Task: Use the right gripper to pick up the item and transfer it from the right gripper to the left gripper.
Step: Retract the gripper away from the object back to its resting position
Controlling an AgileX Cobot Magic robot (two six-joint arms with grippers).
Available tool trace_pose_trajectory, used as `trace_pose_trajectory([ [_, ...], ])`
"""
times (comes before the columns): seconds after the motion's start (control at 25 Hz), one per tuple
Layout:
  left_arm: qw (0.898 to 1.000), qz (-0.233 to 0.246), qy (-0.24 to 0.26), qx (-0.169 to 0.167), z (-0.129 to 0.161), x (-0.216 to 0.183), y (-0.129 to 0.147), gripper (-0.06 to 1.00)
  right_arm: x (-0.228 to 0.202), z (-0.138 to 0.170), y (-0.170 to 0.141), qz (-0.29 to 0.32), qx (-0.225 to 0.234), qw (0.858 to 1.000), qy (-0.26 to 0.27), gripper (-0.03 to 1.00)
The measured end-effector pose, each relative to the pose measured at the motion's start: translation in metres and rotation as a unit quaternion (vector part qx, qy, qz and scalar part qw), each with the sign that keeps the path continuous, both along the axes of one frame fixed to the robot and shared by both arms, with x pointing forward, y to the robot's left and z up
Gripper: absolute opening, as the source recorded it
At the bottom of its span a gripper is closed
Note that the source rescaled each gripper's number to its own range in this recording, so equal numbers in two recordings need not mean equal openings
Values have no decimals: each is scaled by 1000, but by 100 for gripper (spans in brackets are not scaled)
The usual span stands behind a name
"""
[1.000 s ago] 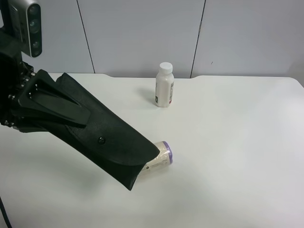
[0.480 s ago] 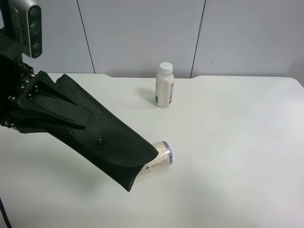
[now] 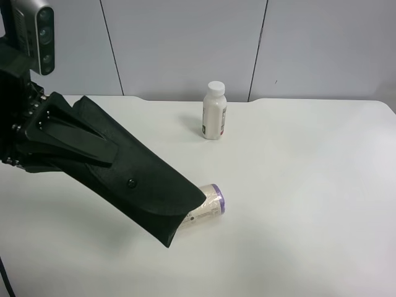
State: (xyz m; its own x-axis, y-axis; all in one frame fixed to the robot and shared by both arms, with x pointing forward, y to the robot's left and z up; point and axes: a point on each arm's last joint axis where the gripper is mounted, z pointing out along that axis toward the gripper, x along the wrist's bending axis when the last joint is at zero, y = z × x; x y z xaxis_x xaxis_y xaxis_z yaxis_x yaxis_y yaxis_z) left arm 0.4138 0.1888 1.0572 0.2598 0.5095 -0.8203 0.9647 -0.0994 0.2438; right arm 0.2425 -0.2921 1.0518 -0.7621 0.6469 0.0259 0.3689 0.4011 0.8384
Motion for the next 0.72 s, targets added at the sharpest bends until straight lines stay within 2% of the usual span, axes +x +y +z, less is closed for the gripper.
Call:
trace_pose_trajectory([
  [0.2, 1000, 0, 0, 1, 0, 0, 0, 1, -2, 0, -4, -133, 11, 991, -12, 100],
  [0.44, 1000, 7, -4, 3, 0, 1, 0, 0, -10, 0, -8, -285, 26, 957, -39, 100],
  [0.6, 1000, 17, -11, 6, -1, 4, 1, 0, -10, 0, -7, -338, 24, 940, -41, 100],
  [0.72, 1000, 23, -14, 9, -1, 5, 1, 0, -10, 0, -7, -345, 24, 937, -41, 100],
])
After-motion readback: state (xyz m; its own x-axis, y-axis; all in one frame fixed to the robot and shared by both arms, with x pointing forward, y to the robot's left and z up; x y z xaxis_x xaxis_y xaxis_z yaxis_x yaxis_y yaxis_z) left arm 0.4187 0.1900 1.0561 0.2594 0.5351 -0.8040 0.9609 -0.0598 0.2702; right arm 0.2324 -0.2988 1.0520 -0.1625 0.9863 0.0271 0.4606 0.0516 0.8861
